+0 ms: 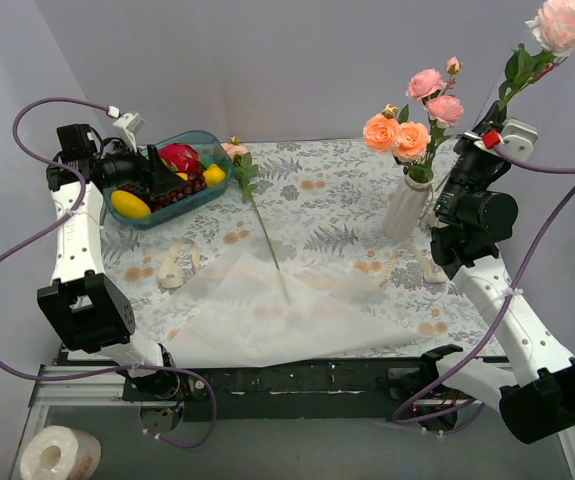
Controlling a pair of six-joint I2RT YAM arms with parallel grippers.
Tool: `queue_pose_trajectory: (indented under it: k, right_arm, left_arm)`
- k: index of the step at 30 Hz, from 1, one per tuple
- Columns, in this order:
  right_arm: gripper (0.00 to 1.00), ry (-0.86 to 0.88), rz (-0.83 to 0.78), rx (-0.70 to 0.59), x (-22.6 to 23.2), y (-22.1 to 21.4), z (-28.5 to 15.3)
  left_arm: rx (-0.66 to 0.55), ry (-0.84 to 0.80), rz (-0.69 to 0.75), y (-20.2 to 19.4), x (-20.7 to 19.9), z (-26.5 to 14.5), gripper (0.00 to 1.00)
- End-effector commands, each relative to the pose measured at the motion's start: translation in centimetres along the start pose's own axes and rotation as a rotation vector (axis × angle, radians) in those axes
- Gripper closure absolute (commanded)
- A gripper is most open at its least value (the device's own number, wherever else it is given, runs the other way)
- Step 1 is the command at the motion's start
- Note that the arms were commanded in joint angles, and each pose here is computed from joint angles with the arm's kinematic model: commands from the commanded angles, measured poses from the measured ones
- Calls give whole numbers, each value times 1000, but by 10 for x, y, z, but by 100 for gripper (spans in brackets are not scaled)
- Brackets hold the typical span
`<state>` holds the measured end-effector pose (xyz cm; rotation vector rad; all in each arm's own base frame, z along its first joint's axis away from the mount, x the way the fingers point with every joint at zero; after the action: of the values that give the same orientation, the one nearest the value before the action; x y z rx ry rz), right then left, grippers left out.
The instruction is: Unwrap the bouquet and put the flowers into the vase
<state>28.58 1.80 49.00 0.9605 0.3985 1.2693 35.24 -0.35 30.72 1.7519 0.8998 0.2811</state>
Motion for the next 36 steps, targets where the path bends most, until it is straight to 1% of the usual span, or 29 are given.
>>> queue_pose_trajectory:
  k: [1, 3, 4, 10, 21, 31, 34, 36]
  right_arm:
    - [99, -12, 130, -75, -7, 8, 12]
    - [99, -12, 147, -79, -11, 3, 17]
    - [99, -6, 143, -80, -11, 1, 19]
    - [99, 28, 145, -91, -7, -14, 27]
    - [99, 67, 138, -73, 8, -45, 37]
    - [99, 78, 84, -88, 13, -55, 44]
    - [99, 73, 78, -63, 11, -63, 39]
    - [99, 83, 63, -14, 10, -73, 34]
  left_arm:
    - [-35, -16, 40, 17, -6, -7, 27]
    - [-36, -12, 49, 18, -6, -7, 26]
    - [-37, -13, 48, 18, -6, -7, 2]
    - [-29, -17, 37, 17, -6, -7, 2]
    - [-1, 14, 46, 13, 2, -6, 2]
    - [12, 17, 49, 14, 8, -4, 2]
    - [18, 21, 50, 12, 8, -4, 2]
    - [22, 23, 53, 11, 9, -4, 2]
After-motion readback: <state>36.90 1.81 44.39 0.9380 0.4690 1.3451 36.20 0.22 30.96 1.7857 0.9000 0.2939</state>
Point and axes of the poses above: each gripper's point midway between its finger pads, its own z axis out along the fingers, its own x axis along the line the jaws close on, y = z × x, the point moved 5 cm from there along -z, back along the fingers, and after that the axes turned 9 degrees about z, right-handed, at the moved point
